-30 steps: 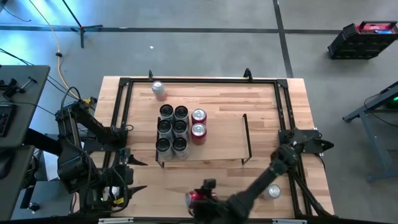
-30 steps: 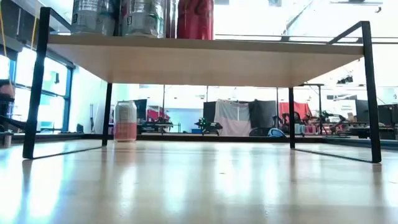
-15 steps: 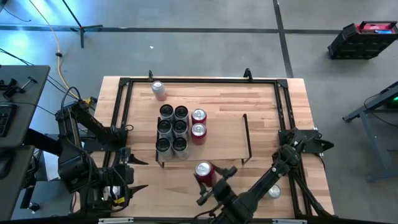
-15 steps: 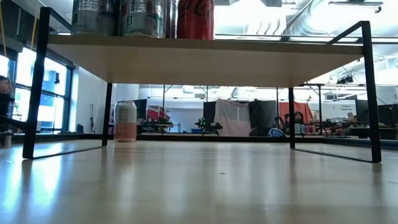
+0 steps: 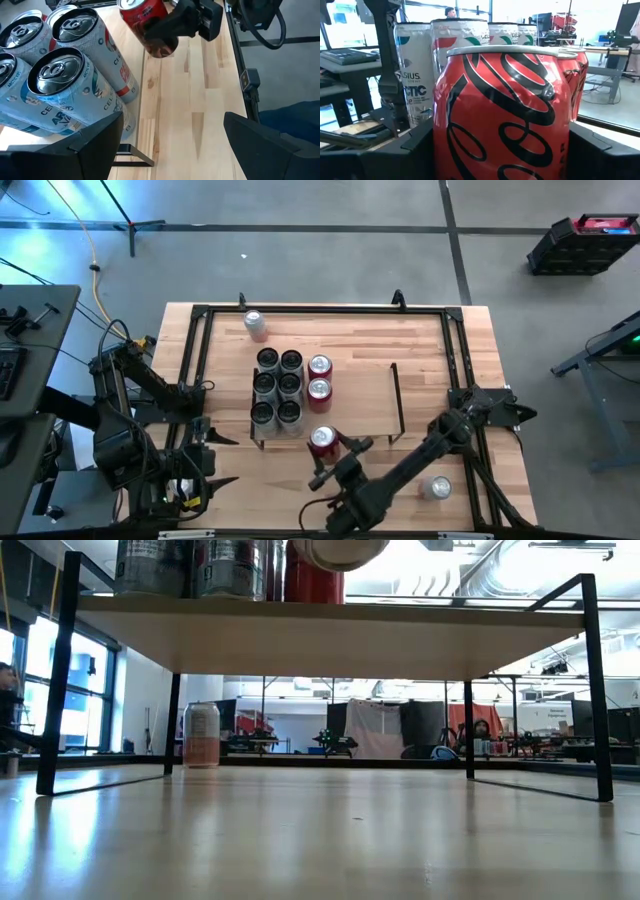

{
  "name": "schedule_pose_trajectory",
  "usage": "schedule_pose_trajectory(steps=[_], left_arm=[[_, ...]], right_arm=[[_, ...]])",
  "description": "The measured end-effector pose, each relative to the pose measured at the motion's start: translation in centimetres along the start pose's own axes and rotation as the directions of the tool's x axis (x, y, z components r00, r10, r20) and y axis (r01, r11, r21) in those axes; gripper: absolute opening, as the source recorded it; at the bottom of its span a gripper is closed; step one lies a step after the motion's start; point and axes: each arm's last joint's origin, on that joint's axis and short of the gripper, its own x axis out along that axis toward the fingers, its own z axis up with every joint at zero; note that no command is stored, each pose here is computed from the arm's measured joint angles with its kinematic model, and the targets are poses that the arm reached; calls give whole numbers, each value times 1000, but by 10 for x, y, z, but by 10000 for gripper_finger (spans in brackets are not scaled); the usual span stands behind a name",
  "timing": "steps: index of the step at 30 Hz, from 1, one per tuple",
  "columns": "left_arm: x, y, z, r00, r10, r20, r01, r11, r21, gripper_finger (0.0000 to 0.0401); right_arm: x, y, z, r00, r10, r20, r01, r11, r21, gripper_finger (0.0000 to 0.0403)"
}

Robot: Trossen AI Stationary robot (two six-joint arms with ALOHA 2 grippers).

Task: Place canned beverage on shelf
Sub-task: Put the red soda can aligned with the other red soda cans on the shelf

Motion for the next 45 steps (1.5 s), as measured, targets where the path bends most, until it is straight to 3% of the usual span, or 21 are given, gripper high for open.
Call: schedule_pose_trajectory(steps=[19,23,30,45], left_arm=[[0,0,0,1000,4,7,-4,999,43,335],[0,0,0,1000,4,7,-4,999,47,335],[0,0,0,1000,6,10,-7,999,53,335],[0,0,0,1000,7,10,-7,999,43,335]], right_arm=[[-9,-7,-4,1000,21,-2,-21,994,-104,286],[1,-14,3,1000,1,12,-1,997,-76,286],[17,-20,-11,999,-37,9,37,999,-38,286],[25,-21,-12,998,-56,10,56,996,-63,300]])
